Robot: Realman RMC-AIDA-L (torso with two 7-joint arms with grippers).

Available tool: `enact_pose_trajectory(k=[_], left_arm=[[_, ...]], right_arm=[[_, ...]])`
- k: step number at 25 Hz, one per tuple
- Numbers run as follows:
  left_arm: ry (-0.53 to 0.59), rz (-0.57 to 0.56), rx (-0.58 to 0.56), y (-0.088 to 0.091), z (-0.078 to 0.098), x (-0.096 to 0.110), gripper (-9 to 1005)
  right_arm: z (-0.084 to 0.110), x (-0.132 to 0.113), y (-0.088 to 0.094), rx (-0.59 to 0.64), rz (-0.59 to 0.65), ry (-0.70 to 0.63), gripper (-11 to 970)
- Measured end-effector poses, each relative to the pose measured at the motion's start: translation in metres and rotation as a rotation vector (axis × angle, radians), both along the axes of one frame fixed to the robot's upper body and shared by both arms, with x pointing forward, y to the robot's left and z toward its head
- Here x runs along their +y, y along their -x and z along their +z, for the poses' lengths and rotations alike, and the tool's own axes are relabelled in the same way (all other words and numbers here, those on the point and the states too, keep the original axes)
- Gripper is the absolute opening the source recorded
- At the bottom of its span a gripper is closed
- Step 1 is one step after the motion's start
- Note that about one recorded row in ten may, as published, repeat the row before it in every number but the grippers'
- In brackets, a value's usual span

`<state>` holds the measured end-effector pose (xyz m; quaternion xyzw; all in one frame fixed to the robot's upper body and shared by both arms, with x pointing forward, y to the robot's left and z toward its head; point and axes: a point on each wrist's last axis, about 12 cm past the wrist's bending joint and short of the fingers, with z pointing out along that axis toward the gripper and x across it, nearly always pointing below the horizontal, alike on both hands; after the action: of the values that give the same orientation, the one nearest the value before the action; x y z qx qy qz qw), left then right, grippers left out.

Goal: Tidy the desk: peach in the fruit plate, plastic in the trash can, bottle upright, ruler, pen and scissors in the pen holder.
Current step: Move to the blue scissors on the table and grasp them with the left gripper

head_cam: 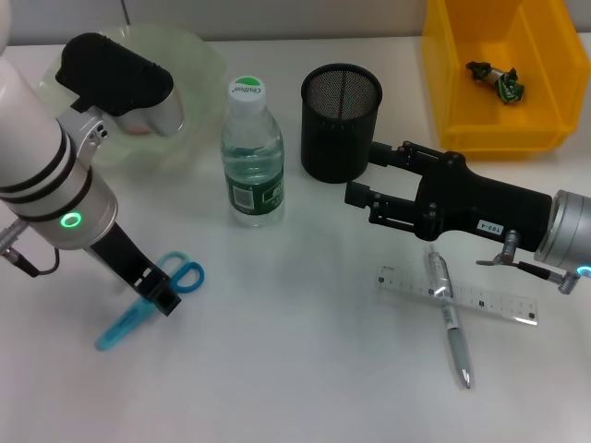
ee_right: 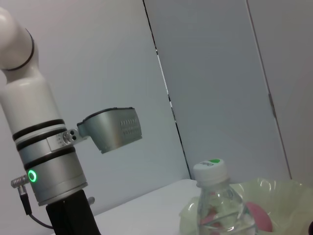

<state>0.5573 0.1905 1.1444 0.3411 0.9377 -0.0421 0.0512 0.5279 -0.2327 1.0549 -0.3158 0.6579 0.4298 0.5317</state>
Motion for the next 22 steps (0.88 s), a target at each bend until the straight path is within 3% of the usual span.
enact_pose_trajectory(k=[22], left_arm=[[-0.028,0.006,0.032,-0.002,-0.012,0.001,617]], right_arm=[[0.0,0.001,-0.001,0.01,-0.012,-0.006,740]])
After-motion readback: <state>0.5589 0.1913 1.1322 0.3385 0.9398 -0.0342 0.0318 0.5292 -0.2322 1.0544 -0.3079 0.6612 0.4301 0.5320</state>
